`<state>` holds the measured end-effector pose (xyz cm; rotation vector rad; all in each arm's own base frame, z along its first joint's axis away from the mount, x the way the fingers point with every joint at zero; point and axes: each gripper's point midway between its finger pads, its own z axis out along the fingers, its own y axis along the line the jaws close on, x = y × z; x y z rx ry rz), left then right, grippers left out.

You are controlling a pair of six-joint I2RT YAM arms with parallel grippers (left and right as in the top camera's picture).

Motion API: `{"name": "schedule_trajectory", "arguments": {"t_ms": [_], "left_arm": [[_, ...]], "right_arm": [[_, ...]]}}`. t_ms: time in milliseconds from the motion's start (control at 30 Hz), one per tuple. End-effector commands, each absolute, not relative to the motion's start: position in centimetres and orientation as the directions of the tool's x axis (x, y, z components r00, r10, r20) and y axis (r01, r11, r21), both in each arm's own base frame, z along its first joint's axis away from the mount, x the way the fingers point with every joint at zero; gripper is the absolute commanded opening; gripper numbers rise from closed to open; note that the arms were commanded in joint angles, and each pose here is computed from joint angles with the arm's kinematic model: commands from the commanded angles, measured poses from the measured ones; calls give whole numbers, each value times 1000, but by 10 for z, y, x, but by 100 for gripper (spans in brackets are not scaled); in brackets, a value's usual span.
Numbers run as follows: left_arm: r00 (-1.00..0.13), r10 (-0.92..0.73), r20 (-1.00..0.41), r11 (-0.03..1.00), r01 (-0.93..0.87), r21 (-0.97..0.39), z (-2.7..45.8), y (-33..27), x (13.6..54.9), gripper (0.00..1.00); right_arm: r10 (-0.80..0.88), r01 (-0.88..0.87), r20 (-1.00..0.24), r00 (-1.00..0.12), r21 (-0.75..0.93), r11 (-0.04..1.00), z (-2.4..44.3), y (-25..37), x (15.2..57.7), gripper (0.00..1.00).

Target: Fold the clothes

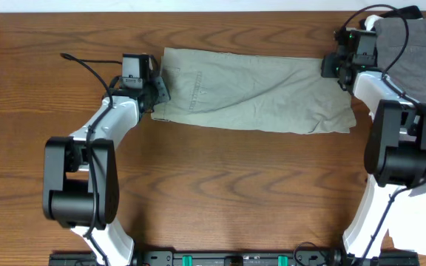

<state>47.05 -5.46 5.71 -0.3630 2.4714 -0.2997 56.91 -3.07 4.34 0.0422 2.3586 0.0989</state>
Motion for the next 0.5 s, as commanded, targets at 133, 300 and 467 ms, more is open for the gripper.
{"name": "schedule_trajectory", "arguments": {"t_ms": [133,300,467], "left_arm": [[-625,-319,-713,921,-28,-388,149,-71,493,22],[-595,-314,-740,892,82,-444,151,-90,510,21],[-579,-303,-757,865,167,-474,133,-105,527,20]], "right_arm": [[79,-120,-722,-688,220,968,151,22,534,17],[73,-87,-555,-829,256,963,134,38,484,12],[72,-41,-383,-921,277,960,102,46,448,8]]}}
